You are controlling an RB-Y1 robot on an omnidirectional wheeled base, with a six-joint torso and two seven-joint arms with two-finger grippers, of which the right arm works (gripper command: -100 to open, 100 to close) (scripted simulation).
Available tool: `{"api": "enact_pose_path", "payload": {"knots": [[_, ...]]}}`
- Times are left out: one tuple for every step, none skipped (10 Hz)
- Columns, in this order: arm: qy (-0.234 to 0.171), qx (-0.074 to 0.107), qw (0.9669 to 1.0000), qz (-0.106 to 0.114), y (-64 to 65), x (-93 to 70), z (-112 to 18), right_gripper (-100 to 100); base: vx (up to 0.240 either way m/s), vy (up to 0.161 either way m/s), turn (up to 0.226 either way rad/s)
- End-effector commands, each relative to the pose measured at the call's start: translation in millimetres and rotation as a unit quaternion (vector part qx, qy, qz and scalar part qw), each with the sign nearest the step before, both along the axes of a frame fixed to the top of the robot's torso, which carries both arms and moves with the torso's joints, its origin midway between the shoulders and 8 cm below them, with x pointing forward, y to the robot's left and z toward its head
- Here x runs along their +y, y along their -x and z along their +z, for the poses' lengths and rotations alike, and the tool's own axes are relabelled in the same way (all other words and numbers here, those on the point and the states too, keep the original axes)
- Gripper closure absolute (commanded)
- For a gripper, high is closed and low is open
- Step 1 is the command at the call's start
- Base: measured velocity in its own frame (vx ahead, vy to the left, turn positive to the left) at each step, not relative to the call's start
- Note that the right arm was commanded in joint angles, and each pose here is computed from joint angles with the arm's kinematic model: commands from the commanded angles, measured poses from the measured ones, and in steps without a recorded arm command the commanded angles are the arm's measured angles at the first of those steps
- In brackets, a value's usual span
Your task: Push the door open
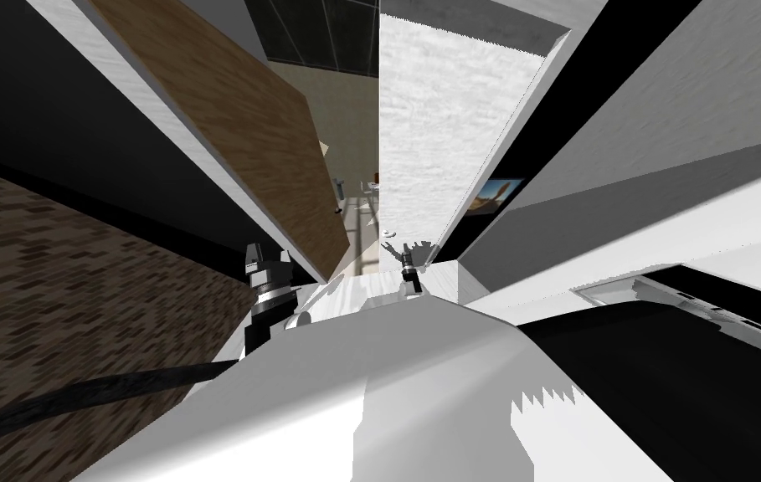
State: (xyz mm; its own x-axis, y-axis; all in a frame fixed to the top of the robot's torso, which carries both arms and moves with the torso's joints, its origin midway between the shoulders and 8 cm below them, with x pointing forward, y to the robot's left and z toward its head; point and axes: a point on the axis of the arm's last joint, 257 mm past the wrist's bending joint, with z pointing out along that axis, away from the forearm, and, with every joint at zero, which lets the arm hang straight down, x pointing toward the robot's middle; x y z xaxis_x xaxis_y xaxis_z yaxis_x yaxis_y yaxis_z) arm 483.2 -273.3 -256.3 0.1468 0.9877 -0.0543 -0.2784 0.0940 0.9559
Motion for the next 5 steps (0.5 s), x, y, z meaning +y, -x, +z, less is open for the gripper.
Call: {"api": "enact_pose_path", "payload": {"knots": [[-0.005, 0.009, 0.9999, -0.001, -4.9, 3.8, -9.5, -100, 0.057, -0.054, 0.109], [-0.005, 0.015, 0.9999, -0.001, -4.0, 3.7, -15.2, -100, 0.054, -0.043, 0.037], [-0.009, 0.023, 0.9997, -0.002, -5.7, 5.6, -23.9, -100, 0.059, -0.034, 0.044], [-0.009, 0.023, 0.9997, -0.002, -5.6, 5.5, -24.7, -100, 0.043, -0.027, 0.033], [-0.012, 0.026, 0.9996, -0.002, -8.1, 7.6, -28.3, -100, 0.047, -0.028, 0.058]]}}
